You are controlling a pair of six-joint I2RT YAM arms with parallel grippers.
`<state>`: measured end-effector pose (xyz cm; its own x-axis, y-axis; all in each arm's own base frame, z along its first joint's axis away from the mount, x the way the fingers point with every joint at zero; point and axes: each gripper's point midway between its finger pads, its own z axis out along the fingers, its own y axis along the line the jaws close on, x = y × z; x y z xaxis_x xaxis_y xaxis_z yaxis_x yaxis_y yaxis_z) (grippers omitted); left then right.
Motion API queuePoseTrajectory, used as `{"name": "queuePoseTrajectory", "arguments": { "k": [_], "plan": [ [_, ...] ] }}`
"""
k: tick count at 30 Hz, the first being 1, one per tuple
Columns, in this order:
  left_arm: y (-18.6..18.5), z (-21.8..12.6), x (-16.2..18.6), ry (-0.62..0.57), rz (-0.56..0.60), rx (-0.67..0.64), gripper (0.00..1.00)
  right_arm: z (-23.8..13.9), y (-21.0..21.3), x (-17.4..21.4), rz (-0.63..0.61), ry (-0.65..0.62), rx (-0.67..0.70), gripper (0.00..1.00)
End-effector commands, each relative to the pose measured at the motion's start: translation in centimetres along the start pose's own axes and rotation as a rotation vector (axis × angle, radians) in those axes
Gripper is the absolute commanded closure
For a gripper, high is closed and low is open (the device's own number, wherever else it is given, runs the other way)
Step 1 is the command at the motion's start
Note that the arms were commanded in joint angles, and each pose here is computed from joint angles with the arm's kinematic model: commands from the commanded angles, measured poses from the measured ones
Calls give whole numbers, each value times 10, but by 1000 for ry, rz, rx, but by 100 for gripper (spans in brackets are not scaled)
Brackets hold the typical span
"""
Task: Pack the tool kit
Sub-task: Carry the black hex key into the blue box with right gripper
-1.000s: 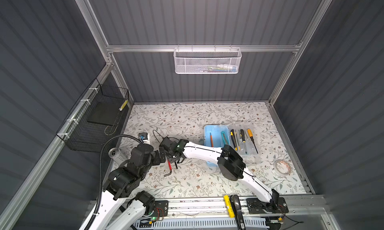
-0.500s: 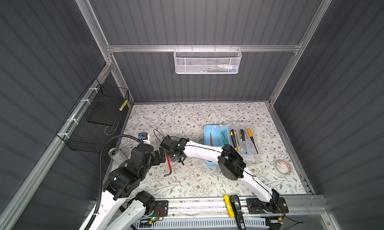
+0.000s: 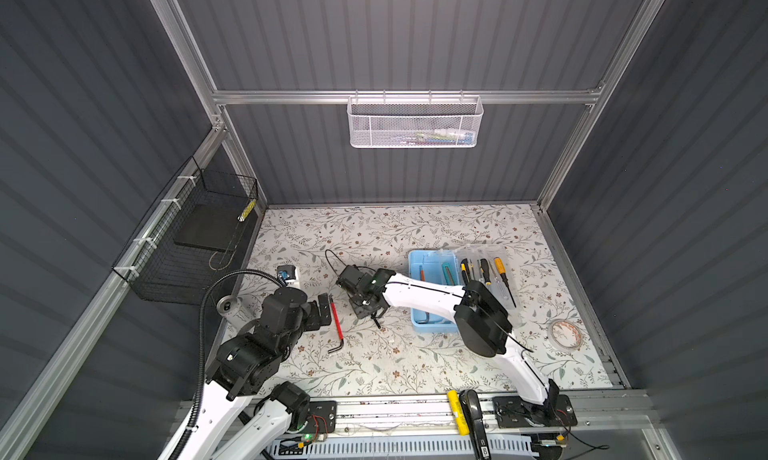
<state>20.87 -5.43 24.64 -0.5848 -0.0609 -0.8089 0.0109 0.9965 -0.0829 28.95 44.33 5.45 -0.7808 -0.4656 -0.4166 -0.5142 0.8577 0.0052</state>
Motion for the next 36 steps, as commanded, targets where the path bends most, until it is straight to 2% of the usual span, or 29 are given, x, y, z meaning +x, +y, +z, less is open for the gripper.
{"name": "queuePoseTrajectory", "arguments": {
  "k": [1,10,17,27,36],
  "plan": [
    [2,0,0,-10,12,-7,0,-33,-13,-20,80,-86,-18,100],
    [2,-1,-1,-15,10,-3,1,-89,-85,-10,209,-186,90,100],
    [1,-1,-1,-14,12,0,1,-114,-147,20,325,-217,201,100],
    [1,-1,0,-12,14,0,1,-88,-184,47,389,-138,285,100],
    [1,0,0,-7,16,-1,1,-61,-195,44,397,-91,315,100]
  ]
}}
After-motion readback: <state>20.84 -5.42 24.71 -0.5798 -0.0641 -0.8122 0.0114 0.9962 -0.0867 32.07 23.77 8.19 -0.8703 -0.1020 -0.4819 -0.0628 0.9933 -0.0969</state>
